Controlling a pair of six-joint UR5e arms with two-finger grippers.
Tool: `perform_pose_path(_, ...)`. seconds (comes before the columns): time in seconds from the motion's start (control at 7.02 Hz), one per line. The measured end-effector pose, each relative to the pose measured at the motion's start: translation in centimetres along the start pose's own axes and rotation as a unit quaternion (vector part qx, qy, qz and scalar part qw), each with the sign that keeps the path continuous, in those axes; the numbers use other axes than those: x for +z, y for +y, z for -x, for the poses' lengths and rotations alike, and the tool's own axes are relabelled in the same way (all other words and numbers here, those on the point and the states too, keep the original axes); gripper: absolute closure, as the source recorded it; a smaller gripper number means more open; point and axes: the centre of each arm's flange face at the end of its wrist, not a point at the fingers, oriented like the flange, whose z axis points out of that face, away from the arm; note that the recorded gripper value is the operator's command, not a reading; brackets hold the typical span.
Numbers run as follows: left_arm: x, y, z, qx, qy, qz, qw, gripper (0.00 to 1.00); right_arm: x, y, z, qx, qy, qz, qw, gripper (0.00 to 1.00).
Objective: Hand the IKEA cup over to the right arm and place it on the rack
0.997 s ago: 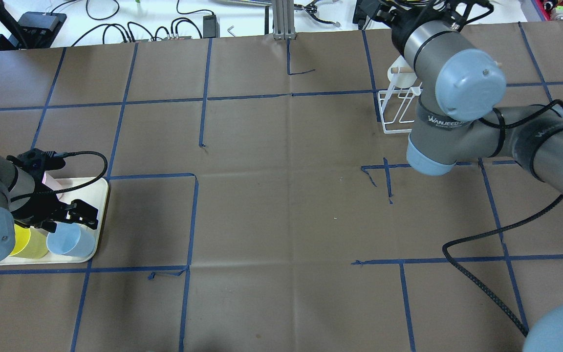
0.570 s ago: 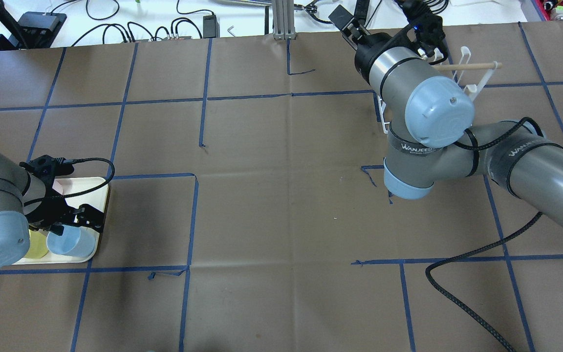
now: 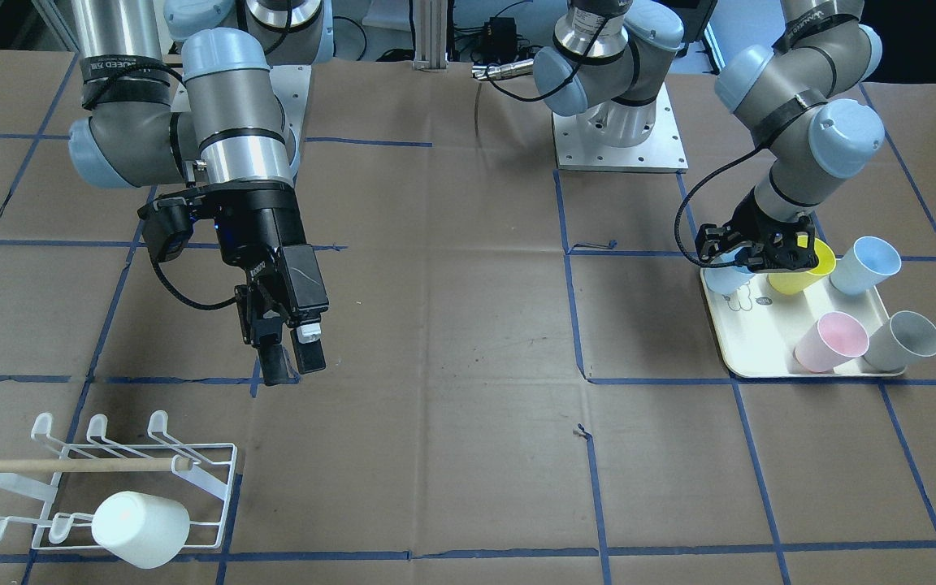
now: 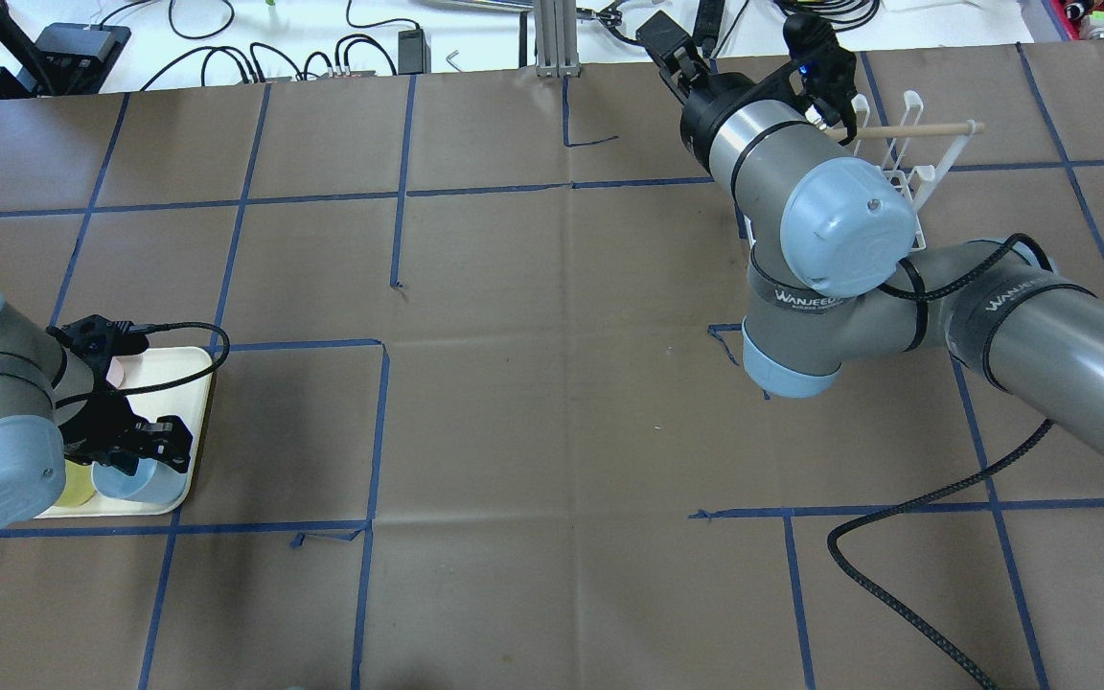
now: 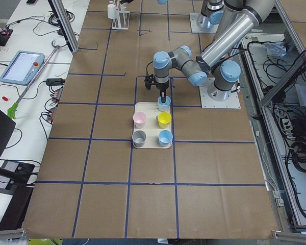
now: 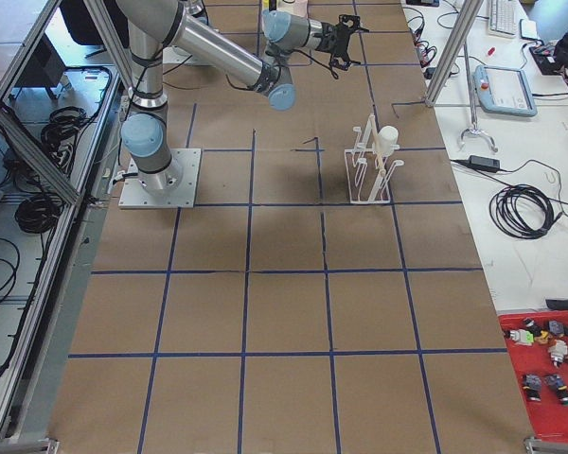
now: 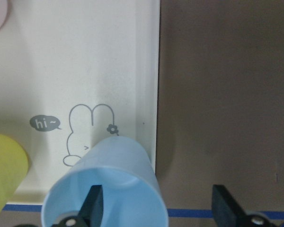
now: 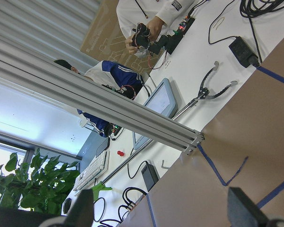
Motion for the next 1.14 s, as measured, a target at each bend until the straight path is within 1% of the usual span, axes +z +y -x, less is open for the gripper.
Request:
perform_pose_path(0.28,-0.1,0.1,0.0,-0.004,-0.001,0.006,1.0,1.0,-0.1,0.9,0.3,0.065,-0.002,0.007,0.9978,0.0)
perform_pose_path(0.57,-2.1,-0.4,0.3,-0.006,-0.008,-0.007,0.9999,1.0,-0.1,1.3,0.5,0.104,-0.003,0.011,0.9945,0.0)
perform_pose_path(0.71,-4.2,-1.0,0.7,-0.006,-0.011,-0.013,0.9998,1.0,-0.1,1.6,0.5,0.132,-0.002,0.014,0.9911,0.0)
perform_pose_path(0.85,-7.0,-1.7,1.2,-0.005,-0.009,-0.011,0.9999,1.0,-0.1,1.7,0.5,0.145,-0.001,0.015,0.9893,0.0)
perform_pose_path(1.14,-15.0,-3.8,2.5,0.001,-0.001,-0.002,1.0,1.0,-0.1,1.8,0.6,0.175,-0.002,0.016,0.9844,0.0)
